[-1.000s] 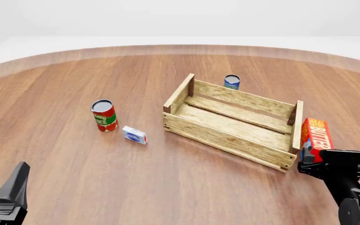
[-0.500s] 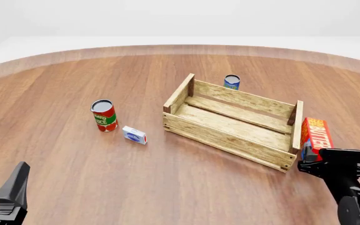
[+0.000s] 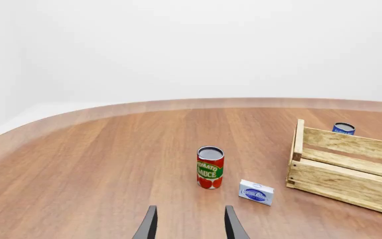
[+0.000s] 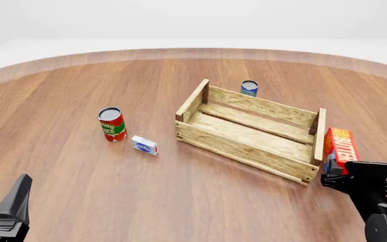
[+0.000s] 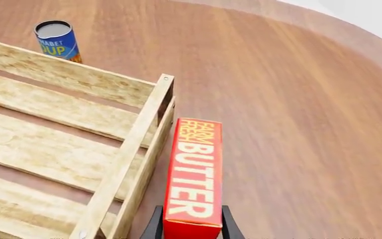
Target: Pick up the butter and put it in the tray.
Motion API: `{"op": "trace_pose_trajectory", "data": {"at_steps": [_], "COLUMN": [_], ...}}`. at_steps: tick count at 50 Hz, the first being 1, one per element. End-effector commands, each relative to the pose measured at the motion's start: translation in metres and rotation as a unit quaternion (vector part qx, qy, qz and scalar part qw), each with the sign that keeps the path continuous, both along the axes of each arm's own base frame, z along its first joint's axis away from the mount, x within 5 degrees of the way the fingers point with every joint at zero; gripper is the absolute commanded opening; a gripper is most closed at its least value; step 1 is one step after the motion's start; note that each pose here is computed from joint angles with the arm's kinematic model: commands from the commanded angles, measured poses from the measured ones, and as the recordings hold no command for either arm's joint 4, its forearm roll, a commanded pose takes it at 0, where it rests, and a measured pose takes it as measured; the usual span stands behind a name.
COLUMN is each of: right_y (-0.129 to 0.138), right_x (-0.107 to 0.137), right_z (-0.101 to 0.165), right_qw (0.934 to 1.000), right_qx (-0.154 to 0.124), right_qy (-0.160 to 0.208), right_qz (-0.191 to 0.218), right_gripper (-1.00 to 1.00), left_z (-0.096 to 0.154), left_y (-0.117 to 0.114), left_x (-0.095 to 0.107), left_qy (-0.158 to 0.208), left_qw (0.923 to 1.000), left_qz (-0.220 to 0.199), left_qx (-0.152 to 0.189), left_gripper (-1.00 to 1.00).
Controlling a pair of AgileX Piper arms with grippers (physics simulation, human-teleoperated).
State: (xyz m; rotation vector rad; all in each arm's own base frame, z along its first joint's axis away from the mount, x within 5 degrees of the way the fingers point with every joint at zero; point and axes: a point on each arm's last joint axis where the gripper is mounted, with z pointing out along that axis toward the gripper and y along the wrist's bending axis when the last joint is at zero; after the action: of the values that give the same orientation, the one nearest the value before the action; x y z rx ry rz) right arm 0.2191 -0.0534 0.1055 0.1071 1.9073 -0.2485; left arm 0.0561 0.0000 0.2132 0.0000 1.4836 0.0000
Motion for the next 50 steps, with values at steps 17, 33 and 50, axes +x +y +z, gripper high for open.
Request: {"op": "trace_pose_trajectory", "data": {"at_steps": [17, 33, 50], "right_y": [0.0, 0.004, 0.005], "right_x": [-0.015, -0.03, -0.041], "right_z": [0.026, 0.052, 0.075], "right_qw": [0.9991, 0.9981, 0.9972], "right_qx": [0.002, 0.0, -0.007], "right_qy": [-0.04, -0.06, -0.073], "right_qz": [-0.011, -0.013, -0.015], "right_gripper": [-1.0, -1.0, -1.0], "left_z": [0.0, 0.0, 0.0], "left_y": [0.0, 0.0, 0.0], "left_x": [0.0, 0.0, 0.0], "left_qy": [0.0, 0.0, 0.0], "left_qw": [1.0, 1.0, 1.0], "left_qz": [0.0, 0.0, 0.0], "left_qx": [0.0, 0.0, 0.0], "left_gripper": [1.0, 1.0, 1.0]}}
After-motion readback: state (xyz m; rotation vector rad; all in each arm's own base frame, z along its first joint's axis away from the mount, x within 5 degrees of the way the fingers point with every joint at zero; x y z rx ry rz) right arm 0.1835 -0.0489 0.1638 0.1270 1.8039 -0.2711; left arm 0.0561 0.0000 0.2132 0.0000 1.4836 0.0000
